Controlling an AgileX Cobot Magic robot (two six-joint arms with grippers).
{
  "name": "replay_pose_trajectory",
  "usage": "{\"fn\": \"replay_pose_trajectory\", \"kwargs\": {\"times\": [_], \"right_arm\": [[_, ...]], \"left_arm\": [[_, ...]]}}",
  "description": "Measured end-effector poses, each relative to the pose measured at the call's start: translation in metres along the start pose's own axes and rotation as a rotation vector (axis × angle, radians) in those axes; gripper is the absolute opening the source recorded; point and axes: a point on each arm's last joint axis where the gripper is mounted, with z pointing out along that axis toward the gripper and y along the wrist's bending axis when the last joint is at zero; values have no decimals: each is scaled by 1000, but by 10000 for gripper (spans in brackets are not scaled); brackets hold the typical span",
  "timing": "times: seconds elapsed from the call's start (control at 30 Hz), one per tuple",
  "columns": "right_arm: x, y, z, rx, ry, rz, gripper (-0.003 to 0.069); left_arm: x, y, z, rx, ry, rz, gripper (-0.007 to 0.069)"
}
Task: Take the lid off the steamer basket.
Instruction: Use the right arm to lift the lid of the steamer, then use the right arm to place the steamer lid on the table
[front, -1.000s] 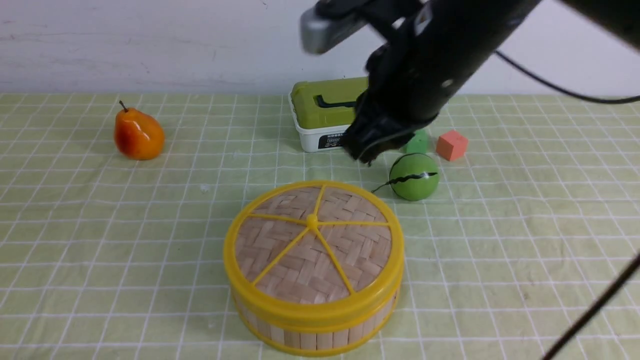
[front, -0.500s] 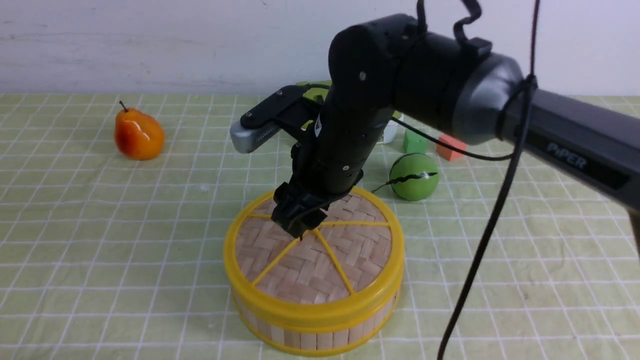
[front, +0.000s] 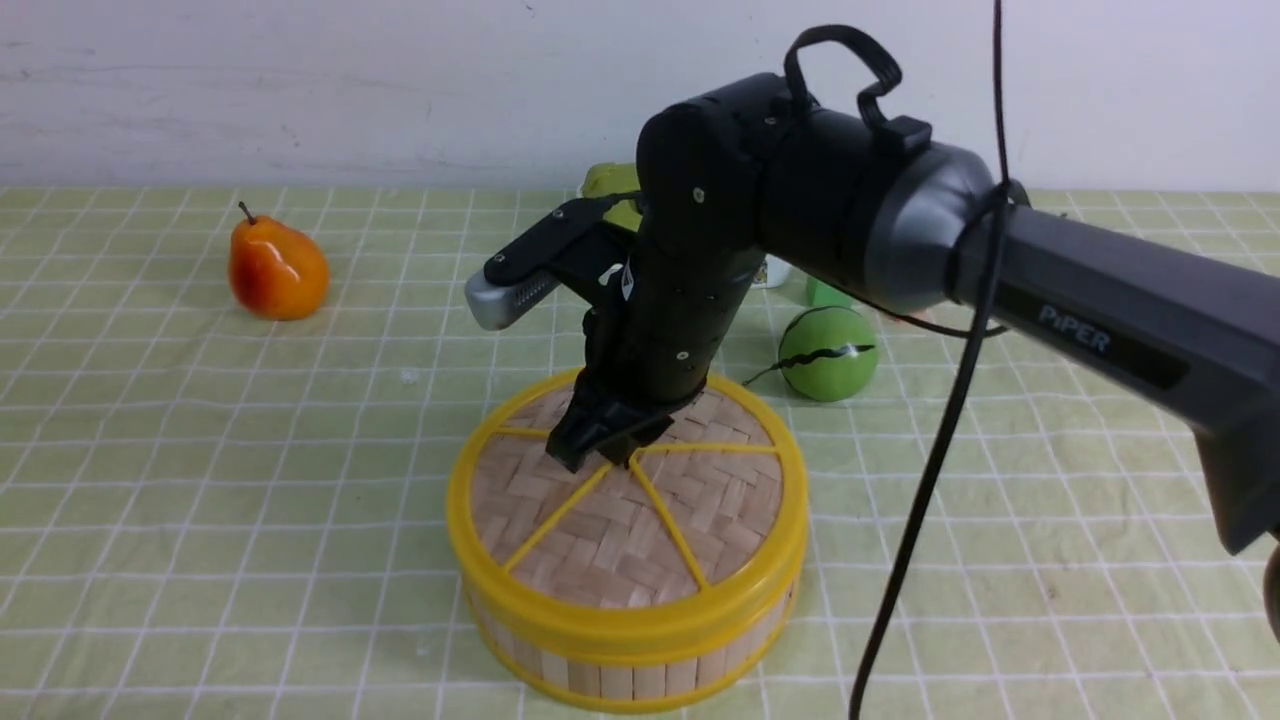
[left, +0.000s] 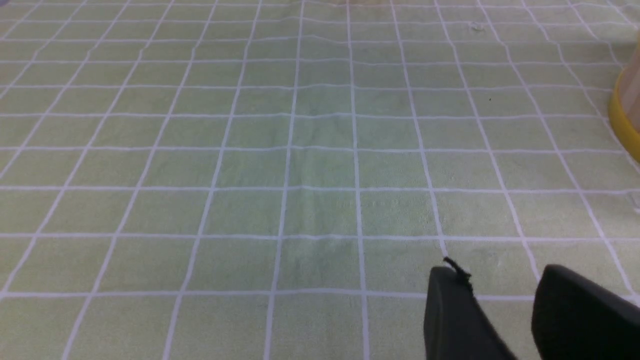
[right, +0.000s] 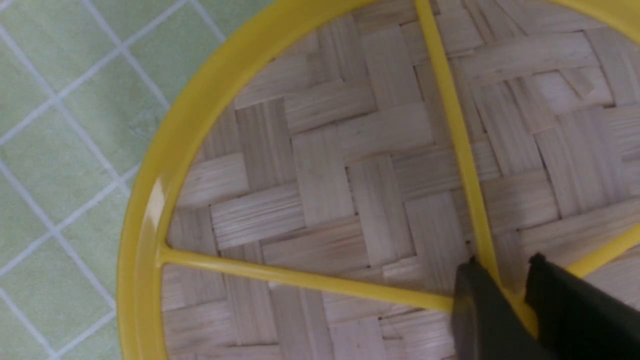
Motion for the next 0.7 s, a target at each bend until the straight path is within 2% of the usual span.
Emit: {"fn": "replay_pose_trajectory", "kwargs": {"times": [0.13, 0.27, 0.3, 0.37, 0.43, 0.47, 0.57, 0.7], "right_arm": [[-6, 0, -31, 21, -42, -9, 79], [-3, -7, -111, 57, -156, 0, 79], [6, -14, -154, 88, -221, 14, 79], [23, -28, -203, 138, -295, 53, 79], [35, -39, -222, 174, -321, 86, 79], [60, -54, -247, 224, -337, 146, 79], [89, -71, -254, 270, -298, 222, 79], [139, -100, -233, 309, -183, 374, 79]], "left_arm": [[0, 0, 0, 0, 0, 0, 239], [0, 0, 0, 0, 0, 0, 239], [0, 0, 0, 0, 0, 0, 239], [0, 0, 0, 0, 0, 0, 239], [0, 0, 0, 0, 0, 0, 239], [0, 0, 0, 0, 0, 0, 239], [0, 0, 0, 0, 0, 0, 239], [0, 0, 0, 0, 0, 0, 239]]}}
